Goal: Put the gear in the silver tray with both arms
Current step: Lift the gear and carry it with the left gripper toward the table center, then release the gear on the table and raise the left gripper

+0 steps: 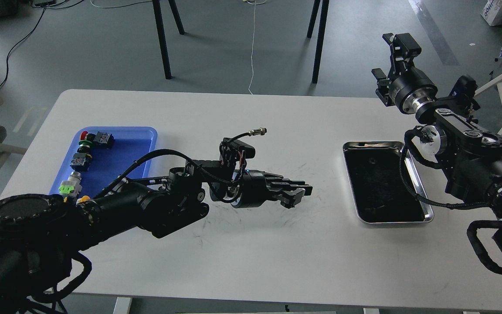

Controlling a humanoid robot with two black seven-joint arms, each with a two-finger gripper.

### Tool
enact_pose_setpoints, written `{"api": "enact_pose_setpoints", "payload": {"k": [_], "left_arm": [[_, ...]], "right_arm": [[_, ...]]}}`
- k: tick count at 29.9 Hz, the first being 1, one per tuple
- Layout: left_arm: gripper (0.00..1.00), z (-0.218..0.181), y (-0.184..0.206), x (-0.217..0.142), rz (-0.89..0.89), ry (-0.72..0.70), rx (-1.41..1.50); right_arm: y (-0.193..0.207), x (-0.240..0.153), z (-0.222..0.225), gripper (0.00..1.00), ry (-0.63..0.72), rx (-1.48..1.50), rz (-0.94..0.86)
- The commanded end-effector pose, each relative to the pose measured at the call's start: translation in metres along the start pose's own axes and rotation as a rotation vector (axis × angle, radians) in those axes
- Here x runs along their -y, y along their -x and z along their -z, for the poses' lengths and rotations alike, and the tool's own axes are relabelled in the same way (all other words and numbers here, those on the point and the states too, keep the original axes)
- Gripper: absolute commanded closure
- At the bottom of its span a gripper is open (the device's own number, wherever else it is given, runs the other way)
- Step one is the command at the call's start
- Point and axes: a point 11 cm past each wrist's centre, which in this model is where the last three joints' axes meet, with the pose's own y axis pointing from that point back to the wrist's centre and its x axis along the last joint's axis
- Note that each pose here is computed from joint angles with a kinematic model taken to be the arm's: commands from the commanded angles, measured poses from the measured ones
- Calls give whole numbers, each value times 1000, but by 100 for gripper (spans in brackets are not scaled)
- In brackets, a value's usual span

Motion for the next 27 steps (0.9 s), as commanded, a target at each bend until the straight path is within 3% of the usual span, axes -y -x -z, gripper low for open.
{"api": "enact_pose_setpoints", "payload": {"k": [1, 27], "left_arm": [[91, 20, 0, -7, -21, -62, 24], [88, 22, 26, -7, -31, -65, 30]], "right_arm": [[2, 0, -2, 6, 9, -16, 8], [6, 1, -4, 7, 21, -52, 25]]}}
